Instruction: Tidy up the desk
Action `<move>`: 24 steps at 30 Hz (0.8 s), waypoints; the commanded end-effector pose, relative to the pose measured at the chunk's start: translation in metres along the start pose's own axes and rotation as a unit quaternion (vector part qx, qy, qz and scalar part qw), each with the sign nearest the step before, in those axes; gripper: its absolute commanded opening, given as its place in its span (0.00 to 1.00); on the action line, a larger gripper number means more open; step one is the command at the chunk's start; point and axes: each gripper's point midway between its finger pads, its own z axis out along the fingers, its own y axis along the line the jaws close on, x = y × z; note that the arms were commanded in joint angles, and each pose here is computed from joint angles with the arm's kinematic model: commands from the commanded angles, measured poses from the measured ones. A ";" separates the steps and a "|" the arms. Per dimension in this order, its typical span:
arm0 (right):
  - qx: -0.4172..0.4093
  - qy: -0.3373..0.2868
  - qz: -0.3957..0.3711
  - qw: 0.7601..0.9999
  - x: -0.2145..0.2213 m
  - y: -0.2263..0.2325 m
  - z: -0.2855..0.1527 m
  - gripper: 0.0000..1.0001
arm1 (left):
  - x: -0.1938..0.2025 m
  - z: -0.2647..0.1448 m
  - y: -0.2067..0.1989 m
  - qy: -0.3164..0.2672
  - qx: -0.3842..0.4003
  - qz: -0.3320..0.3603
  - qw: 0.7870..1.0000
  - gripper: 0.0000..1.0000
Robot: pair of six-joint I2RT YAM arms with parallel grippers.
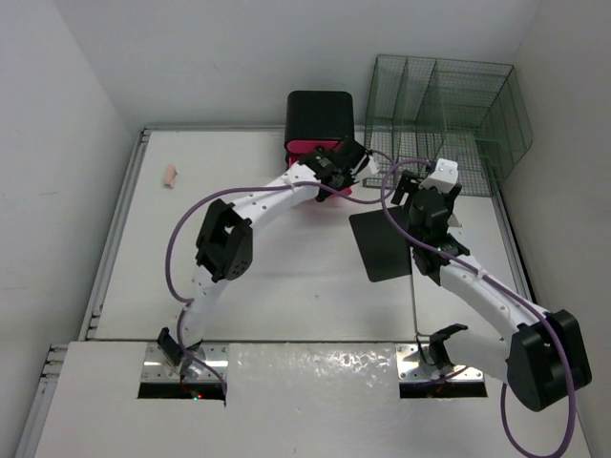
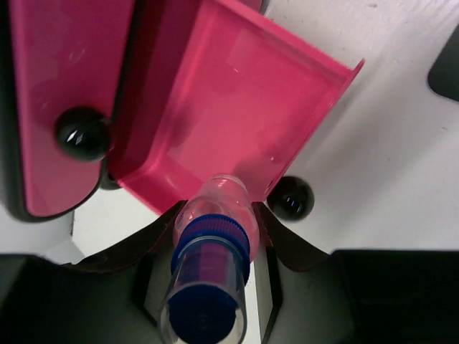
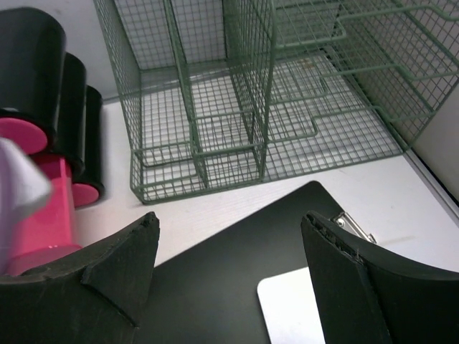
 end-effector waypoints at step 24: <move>-0.022 -0.002 0.018 1.000 -0.002 0.006 -0.001 0.79 | 0.007 0.003 0.045 0.029 -0.115 -0.007 0.993 0.81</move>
